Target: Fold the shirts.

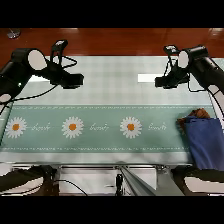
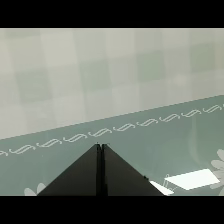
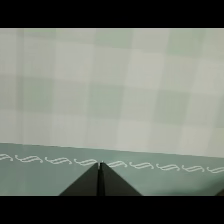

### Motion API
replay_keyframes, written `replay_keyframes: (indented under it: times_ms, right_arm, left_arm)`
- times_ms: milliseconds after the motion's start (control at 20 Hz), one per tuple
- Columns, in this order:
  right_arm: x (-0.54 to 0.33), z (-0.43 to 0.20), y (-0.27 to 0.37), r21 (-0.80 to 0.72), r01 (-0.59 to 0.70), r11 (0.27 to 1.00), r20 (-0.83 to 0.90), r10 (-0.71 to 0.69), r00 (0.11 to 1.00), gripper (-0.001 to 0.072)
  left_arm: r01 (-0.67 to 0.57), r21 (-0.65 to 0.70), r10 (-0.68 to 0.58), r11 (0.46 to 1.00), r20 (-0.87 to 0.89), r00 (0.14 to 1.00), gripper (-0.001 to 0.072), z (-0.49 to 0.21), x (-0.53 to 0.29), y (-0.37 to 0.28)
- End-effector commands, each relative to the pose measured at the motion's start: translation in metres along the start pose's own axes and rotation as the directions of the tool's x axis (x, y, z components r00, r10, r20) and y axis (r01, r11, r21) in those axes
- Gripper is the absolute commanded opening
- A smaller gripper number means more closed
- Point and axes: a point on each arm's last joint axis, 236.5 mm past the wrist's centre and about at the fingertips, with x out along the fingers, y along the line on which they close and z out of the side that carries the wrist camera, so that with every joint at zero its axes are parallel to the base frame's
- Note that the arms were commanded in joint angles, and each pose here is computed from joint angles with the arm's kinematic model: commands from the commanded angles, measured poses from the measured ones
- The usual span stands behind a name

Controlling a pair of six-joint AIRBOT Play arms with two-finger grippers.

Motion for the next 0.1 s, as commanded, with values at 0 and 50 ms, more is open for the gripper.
replay_keyframes:
  times_ms: [0, 50]
  right_arm:
    - [-0.0001, 0.0, 0.0002, 0.0, 0.0, 1.0, 0.0, 0.0, 1.0, 0.0032]
    - [-0.0001, 0.0001, 0.0002, 0.0, 0.0, 1.0, 0.001, 0.0, 1.0, 0.0032]
  left_arm:
    - [0.0, 0.001, 0.0, 1.0, -0.001, 1.0, 0.0024, -0.0003, 0.0004, 0.0]
    - [0.0, 0.001, 0.0, 1.0, -0.001, 1.0, 0.0024, -0.0003, 0.0004, 0.0]
